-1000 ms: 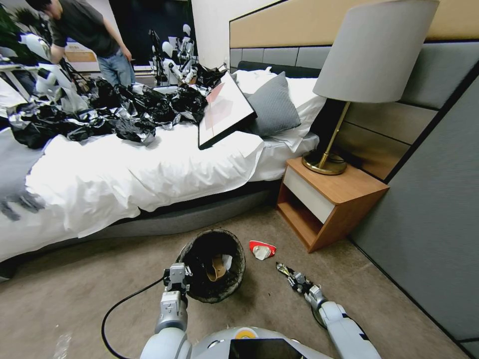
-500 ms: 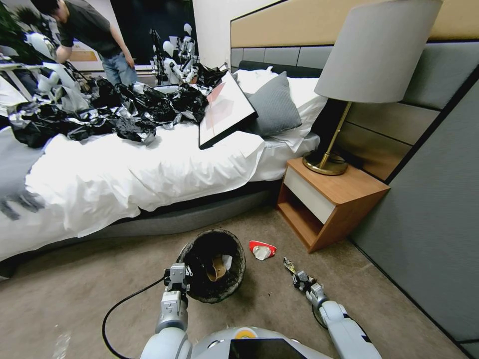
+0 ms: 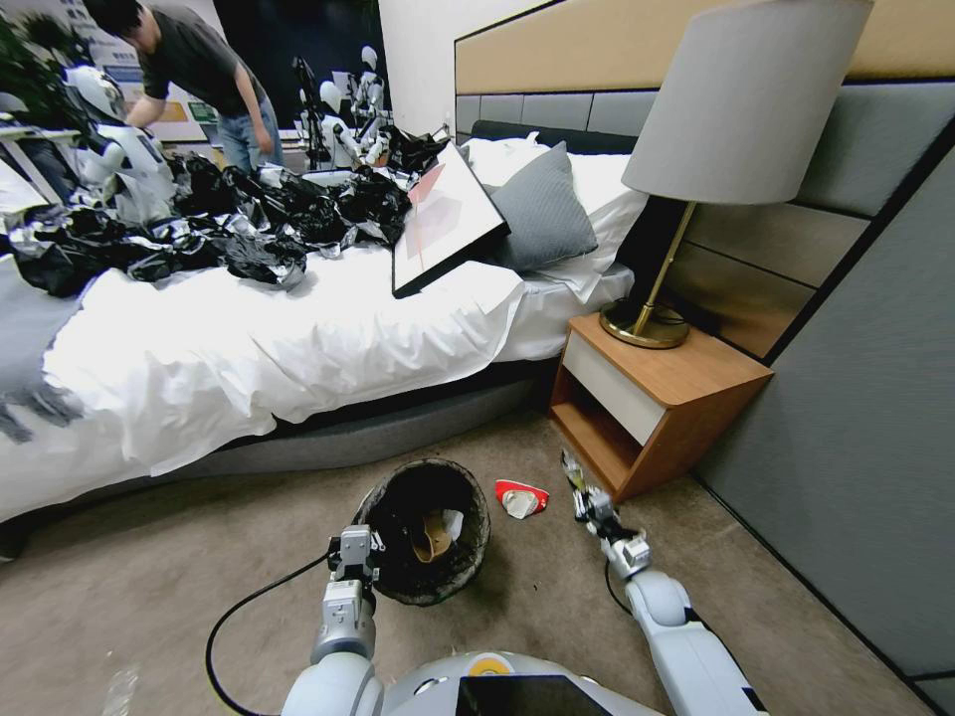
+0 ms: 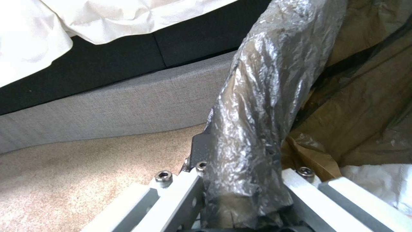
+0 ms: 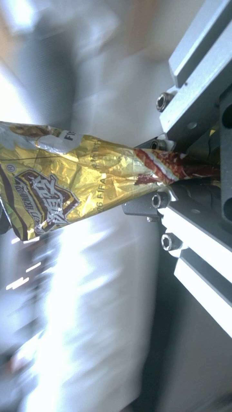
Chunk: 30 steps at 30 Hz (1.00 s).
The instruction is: Pick up the trash bin, then pick up the garbage from the floor and place it into the trash bin.
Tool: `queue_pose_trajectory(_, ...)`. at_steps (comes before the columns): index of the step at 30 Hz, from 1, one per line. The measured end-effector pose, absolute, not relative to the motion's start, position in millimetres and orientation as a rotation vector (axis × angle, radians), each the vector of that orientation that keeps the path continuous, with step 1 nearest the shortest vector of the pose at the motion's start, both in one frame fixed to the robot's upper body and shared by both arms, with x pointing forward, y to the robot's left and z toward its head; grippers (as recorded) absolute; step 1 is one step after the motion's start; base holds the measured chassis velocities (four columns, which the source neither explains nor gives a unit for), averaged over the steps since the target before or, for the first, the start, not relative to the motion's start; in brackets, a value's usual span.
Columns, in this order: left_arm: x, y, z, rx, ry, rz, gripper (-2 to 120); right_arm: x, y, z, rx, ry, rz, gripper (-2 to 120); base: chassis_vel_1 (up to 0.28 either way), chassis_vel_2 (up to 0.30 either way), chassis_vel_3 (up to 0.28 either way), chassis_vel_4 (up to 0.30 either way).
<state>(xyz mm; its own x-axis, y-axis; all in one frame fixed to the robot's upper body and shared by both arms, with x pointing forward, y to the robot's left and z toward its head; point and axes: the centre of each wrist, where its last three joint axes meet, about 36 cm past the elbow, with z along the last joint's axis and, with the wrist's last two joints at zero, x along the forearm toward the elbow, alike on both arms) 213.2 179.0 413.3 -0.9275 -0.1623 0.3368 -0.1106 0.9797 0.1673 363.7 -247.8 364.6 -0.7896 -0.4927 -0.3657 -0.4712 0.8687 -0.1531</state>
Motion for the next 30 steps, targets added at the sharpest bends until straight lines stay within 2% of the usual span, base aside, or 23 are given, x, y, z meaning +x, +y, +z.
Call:
queue_pose_trajectory(7,214,178,413,0.192,-2.771,-0.206,0,351,-222,401,-0.811,2.546,-0.027,0,0.000,0.000,0.000,0.000)
queue_pose_trajectory(8,214,178,412,0.187,-2.772,-0.208,0,335,-198,419,-0.924,2.485,0.021,0,0.000,0.000,0.000,0.000)
queue_pose_trajectory(13,214,178,412,0.182,-2.770,-0.214,0,313,-176,423,-1.077,2.466,0.091,0,0.000,0.000,0.000,0.000)
queue_pose_trajectory(20,213,176,409,0.179,-2.767,-0.219,0,284,-152,391,-1.371,2.493,0.113,0,0.000,0.000,0.000,0.000)
queue_pose_trajectory(30,213,175,410,0.183,-2.767,-0.216,0,270,-130,347,-1.456,2.544,0.126,0,0.000,0.000,0.000,0.000)
